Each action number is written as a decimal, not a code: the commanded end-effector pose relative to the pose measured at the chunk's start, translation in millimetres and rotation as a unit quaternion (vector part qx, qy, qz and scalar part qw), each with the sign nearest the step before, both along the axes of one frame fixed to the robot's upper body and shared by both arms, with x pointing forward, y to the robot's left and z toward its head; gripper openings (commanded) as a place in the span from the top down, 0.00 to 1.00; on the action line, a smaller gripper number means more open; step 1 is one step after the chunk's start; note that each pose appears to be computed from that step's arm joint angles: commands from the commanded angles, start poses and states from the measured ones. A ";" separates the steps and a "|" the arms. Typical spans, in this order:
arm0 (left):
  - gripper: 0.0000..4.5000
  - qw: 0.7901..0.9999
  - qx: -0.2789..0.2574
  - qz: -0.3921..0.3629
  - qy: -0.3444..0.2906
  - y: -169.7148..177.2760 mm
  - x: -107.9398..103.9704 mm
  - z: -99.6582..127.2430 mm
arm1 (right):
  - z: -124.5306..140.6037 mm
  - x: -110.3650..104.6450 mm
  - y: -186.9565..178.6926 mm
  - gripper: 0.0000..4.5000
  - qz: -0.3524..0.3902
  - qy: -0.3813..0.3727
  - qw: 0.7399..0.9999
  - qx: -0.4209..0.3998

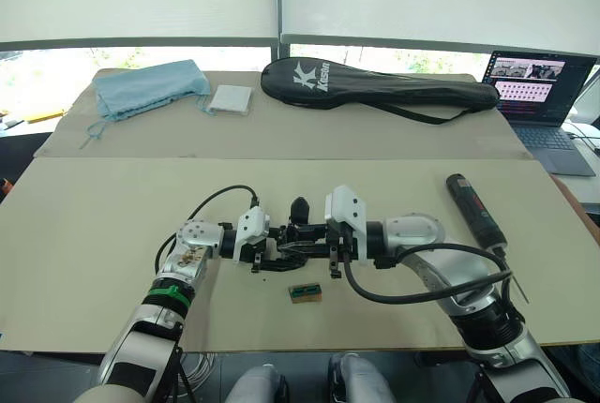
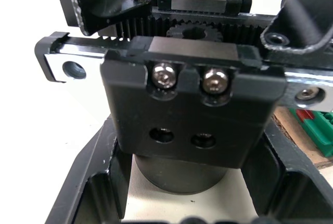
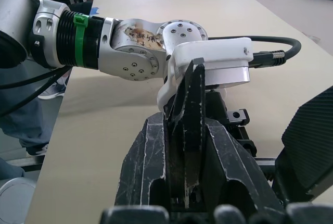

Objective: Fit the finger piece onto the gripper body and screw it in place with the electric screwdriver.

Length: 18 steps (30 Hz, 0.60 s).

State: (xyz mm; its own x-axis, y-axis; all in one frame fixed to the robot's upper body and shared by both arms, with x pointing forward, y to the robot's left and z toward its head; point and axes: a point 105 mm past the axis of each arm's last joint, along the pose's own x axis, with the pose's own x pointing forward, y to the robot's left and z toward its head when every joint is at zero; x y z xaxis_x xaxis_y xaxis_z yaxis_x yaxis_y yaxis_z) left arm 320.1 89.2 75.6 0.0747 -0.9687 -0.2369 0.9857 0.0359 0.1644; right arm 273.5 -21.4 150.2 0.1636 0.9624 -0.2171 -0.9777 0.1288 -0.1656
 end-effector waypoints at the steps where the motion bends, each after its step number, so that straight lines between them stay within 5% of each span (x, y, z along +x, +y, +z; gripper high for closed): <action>1: 0.48 1.000 0.003 0.010 -0.002 2.4 1.8 -0.5 | -37.2 8.6 -13.4 0.91 -0.043 0.061 0.995 -0.059; 10: 0.48 1.000 -0.005 0.007 -0.002 1.8 0.5 0.7 | -14.4 -0.2 -4.2 0.91 0.003 0.049 0.998 -0.038; 11: 0.48 1.000 -0.006 0.006 -0.002 1.6 0.3 0.8 | -11.7 0.1 -3.3 0.74 0.001 0.047 0.998 -0.031; 18: 0.48 0.999 0.007 0.027 -0.024 4.4 6.3 -2.2 | 20.3 -3.2 1.4 0.22 0.036 -0.026 0.999 0.014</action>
State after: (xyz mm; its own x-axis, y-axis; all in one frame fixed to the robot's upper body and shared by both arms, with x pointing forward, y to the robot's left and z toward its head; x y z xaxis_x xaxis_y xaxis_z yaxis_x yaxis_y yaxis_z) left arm 321.4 89.0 75.3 0.0980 -0.9686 -0.2284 0.9790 0.0526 0.1972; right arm 274.6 -23.5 144.5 0.1356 0.9575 -0.2545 -0.9879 0.1112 -0.1083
